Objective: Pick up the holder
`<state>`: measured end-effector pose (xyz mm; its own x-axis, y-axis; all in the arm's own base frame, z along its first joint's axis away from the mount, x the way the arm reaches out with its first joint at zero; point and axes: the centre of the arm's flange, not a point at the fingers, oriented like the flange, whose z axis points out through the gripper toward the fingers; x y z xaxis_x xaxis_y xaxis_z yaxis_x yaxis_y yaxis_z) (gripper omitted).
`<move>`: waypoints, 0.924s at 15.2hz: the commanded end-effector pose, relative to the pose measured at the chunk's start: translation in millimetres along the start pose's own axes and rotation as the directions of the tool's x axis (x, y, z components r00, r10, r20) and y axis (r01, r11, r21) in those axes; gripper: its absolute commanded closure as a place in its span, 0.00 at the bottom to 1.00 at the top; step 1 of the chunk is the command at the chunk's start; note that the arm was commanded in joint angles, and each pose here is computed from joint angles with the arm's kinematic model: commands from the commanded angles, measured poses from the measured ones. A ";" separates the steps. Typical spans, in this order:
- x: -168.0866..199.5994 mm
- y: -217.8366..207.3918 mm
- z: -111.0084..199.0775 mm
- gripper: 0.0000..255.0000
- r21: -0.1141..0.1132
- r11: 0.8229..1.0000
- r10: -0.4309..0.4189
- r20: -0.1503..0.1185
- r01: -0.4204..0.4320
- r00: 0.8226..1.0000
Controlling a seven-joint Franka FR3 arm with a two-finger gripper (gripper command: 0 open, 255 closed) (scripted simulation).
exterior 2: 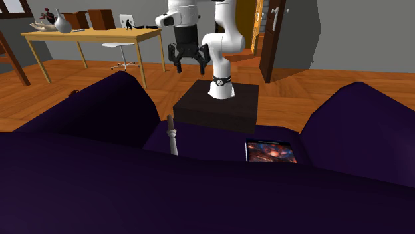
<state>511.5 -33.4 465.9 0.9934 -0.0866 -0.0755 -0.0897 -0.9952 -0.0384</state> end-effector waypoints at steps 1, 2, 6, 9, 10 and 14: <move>24.6 -0.1 15.2 0.00 -0.006 1.000 0.010 0.020 -0.010 1.000; 36.9 1.0 22.9 0.00 -0.009 1.000 0.016 0.030 -0.015 0.999; 84.8 6.1 54.9 0.00 -0.022 0.999 0.037 0.070 -0.035 0.997; 119.9 10.8 80.0 0.00 -0.033 0.998 0.053 0.099 -0.050 0.994; 131.4 12.5 88.7 0.00 -0.036 0.998 0.058 0.109 -0.054 0.992; 176.4 20.4 124.2 0.00 -0.051 0.996 0.080 0.148 -0.073 0.986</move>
<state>665.5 -61.0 340.5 0.9646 -0.1532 -0.2147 -0.1539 -0.9880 0.0136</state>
